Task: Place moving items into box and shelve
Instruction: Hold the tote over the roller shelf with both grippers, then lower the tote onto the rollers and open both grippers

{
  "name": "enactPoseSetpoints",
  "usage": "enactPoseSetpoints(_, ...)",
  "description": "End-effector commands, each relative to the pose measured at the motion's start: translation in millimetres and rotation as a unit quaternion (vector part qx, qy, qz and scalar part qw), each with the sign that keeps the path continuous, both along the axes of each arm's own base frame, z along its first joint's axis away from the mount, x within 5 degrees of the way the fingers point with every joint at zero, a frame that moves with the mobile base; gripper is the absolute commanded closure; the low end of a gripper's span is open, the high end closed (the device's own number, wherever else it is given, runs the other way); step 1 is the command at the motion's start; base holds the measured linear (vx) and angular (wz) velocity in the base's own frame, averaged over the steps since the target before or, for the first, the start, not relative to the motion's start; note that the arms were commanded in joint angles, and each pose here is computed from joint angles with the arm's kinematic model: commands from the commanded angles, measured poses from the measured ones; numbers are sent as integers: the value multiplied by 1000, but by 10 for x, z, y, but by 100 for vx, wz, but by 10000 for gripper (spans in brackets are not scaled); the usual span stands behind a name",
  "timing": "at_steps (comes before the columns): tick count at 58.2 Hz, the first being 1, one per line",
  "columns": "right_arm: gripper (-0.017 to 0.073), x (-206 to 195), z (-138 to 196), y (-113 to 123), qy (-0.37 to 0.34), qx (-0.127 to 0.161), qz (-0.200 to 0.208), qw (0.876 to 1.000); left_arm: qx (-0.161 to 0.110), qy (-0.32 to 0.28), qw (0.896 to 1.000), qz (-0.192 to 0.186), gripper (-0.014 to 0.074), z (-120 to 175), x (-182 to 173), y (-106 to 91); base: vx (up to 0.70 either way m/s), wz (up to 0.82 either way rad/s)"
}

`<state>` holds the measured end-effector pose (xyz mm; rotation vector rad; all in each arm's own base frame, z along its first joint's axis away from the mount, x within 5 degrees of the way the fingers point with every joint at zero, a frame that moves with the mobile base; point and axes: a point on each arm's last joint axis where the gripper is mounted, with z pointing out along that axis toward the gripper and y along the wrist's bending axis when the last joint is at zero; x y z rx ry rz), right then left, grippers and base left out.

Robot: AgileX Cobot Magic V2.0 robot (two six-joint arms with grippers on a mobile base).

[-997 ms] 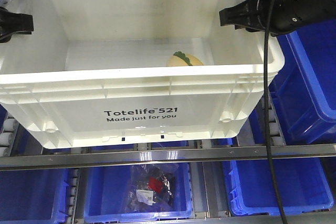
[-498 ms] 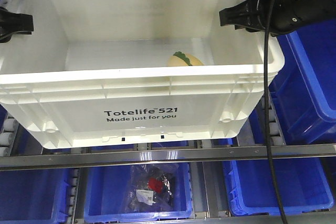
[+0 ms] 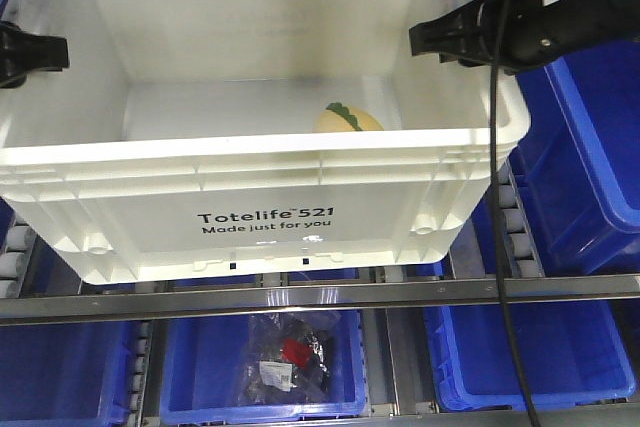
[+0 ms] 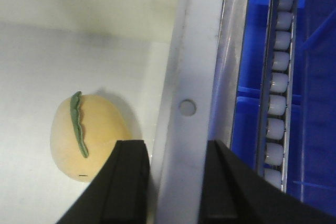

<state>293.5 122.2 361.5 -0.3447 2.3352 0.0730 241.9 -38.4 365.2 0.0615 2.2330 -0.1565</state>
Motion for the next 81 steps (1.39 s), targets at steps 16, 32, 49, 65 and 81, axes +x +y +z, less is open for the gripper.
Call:
enactPoseSetpoints(16,449,392,-11,149,-111,-9,37,993,18,-142,990,-11,538,21,414,-54,0,0)
enactPoseSetpoints(32,309,452,-122,175,-95,-15,37,995,21,-127,992,-12,444,-86,513,-70,0,0)
enactPoseSetpoints(49,-29,339,61,124,-116,-5,35,993,18,-141,990,-11,95,27,410,-54,0,0)
enactPoseSetpoints(65,-26,-1,298,-60,-112,-16,25,993,20,-119,993,-9,45,329,-198,47,0,0)
enactPoseSetpoints(81,-12,-809,-3,-372,-133,0,57,990,36,-123,992,-19,45,183,-948,164,0,0)
